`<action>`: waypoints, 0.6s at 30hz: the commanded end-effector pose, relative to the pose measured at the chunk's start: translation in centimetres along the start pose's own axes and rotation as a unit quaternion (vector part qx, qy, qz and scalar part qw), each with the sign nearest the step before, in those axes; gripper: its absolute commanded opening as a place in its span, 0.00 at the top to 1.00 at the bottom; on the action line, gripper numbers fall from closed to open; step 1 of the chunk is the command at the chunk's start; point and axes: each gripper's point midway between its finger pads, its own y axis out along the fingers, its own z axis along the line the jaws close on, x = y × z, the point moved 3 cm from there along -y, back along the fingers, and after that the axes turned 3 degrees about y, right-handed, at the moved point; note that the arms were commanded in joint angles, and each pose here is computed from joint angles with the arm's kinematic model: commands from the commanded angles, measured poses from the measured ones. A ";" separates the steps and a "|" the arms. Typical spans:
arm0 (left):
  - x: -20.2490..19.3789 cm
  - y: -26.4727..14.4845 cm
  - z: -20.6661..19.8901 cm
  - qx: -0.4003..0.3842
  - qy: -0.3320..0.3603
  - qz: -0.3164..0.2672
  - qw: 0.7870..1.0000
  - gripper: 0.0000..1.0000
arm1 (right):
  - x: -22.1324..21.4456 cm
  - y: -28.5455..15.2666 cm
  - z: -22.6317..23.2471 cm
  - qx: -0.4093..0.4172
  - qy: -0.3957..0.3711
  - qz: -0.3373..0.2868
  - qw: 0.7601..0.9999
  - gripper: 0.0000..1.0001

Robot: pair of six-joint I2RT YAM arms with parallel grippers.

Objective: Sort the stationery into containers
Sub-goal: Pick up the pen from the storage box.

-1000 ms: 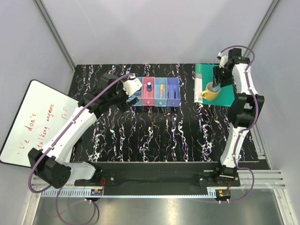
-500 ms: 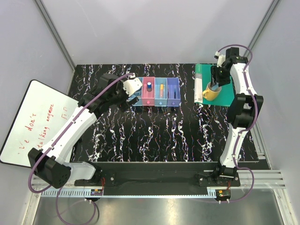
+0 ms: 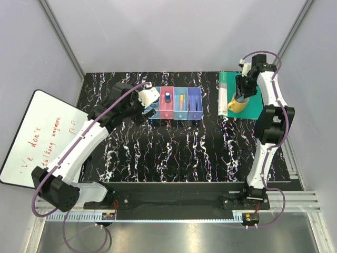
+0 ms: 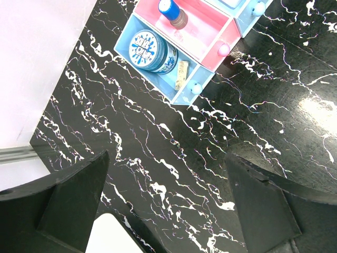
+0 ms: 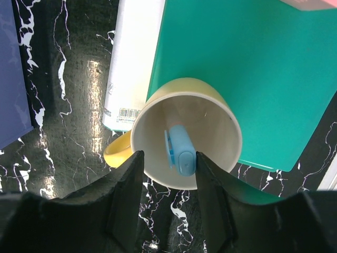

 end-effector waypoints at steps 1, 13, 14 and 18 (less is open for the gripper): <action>1.3 -0.5 0.9 0.020 -0.001 -0.026 0.999 0.01 | 0.5 -2.0 0.8 0.005 -0.016 -0.021 1.000 0.51; 1.1 -0.4 0.8 0.021 -0.001 -0.023 1.000 0.01 | 0.8 -1.1 0.4 -0.001 -0.016 -0.019 1.000 0.79; 1.1 -0.5 0.9 0.022 0.000 -0.023 0.999 0.01 | 0.9 -1.1 0.4 -0.002 -0.015 -0.020 1.000 0.84; 1.2 -0.6 0.8 0.021 -0.002 -0.026 0.999 0.01 | 1.3 -2.0 0.3 -0.010 -0.019 -0.030 0.999 0.99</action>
